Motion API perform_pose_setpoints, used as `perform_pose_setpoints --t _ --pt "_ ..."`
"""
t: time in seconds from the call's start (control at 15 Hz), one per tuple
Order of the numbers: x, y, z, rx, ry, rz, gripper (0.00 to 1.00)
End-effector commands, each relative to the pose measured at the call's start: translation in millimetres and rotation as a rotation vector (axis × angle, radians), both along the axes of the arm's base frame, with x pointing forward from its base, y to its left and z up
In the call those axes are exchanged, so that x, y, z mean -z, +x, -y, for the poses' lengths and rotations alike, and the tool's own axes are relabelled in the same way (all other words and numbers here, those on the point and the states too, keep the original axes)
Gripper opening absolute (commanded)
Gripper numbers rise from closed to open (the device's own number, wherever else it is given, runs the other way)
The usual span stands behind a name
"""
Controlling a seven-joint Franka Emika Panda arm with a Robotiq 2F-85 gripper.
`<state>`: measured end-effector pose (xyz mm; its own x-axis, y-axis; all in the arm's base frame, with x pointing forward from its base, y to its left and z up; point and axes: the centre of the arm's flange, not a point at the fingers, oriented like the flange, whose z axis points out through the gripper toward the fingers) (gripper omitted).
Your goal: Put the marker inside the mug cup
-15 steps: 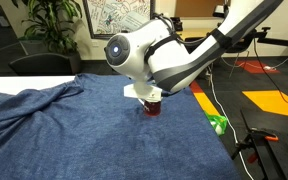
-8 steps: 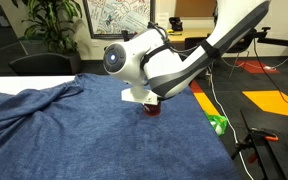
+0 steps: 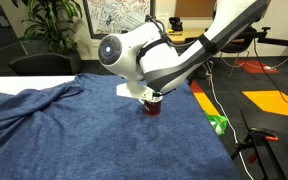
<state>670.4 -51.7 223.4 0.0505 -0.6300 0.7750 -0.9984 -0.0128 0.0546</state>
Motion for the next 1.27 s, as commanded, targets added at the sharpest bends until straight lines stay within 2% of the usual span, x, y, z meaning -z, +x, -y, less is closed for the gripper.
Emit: perform_pose_setpoints --t 0.0,0.4,0.6,0.73,0.8,1.2 --pt "-41.0 -7.8 -4.7 0.006 -0.010 0.065 1.00" --pt "-111.1 -16.9 -14.0 0.022 -0.044 0.170 1.00" --pt "-133.8 -22.5 -18.1 0.037 -0.046 0.199 1.00" --pt "-141.2 -27.9 -21.3 0.031 -0.039 0.197 1.00" --pt "-132.0 -6.8 -15.8 0.018 -0.026 0.182 1.00" --pt "-134.6 -13.2 -18.2 0.015 -0.022 0.178 1.00"
